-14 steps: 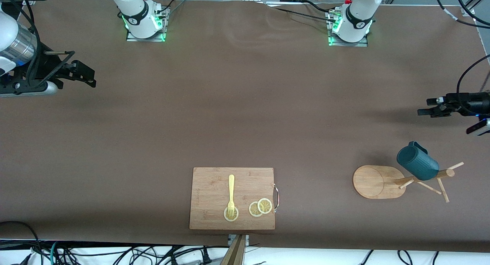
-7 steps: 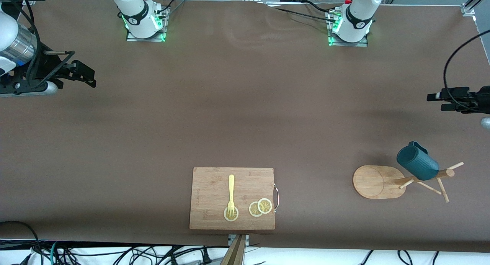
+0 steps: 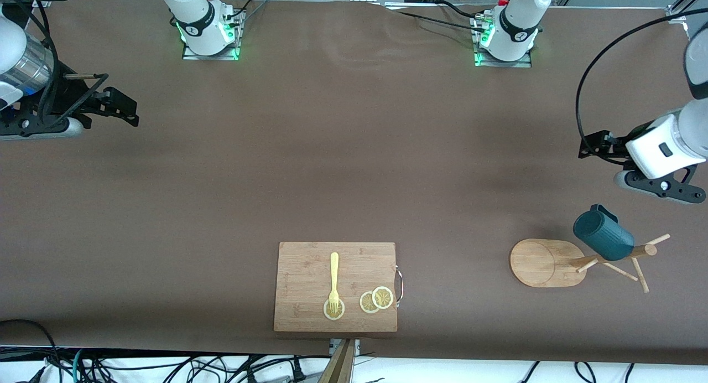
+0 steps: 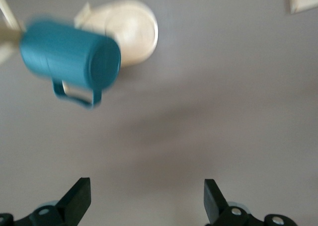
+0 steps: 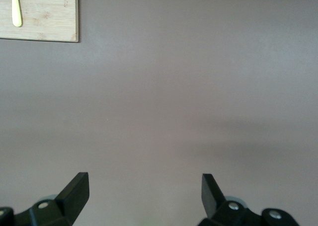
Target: Pass cup and hang on rack
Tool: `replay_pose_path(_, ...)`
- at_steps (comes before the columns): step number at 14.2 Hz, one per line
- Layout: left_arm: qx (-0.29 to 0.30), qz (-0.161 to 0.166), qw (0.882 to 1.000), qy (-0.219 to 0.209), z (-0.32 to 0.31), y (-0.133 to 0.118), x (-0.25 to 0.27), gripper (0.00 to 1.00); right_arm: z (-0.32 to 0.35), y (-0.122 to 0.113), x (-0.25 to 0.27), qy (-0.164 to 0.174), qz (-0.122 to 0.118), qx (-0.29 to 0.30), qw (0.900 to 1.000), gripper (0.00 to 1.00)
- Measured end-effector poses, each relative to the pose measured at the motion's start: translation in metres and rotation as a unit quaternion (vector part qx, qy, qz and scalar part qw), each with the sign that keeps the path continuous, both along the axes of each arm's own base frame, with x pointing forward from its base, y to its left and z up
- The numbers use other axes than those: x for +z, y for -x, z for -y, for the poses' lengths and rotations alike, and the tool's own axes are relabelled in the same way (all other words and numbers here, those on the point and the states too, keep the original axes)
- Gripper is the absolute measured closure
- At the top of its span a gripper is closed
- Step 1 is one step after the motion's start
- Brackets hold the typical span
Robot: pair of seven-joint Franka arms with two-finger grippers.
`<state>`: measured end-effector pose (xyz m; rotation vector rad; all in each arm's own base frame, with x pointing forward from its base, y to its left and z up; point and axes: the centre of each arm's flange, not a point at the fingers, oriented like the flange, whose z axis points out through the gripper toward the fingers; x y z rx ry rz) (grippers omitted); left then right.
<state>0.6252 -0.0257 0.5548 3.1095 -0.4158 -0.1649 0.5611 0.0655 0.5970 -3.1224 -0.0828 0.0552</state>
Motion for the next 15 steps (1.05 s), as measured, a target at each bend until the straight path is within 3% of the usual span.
replay_pose_path(2, -0.001, 0.041, 0.999, 0.000, 0.003, 0.004, 0.028, 0.00, 0.000, 0.000, 0.000, 0.000, 0.000, 0.000, 1.000, 0.00)
replay_pose_path(4, 0.007, 0.055, 0.998, 0.000, 0.004, 0.014, 0.047, 0.00, 0.000, 0.000, 0.000, 0.000, 0.000, 0.000, 1.000, 0.00)
replay_pose_path(8, 0.089, 0.034, 0.995, 0.018, 0.013, 0.031, 0.059, 0.00, 0.000, 0.000, 0.000, 0.000, 0.000, 0.000, 1.000, 0.00)
replay_pose_path(15, 0.117, 0.010, 0.993, 0.016, 0.012, 0.035, 0.042, 0.00, 0.000, 0.000, 0.000, 0.000, -0.001, 0.000, 1.000, 0.00)
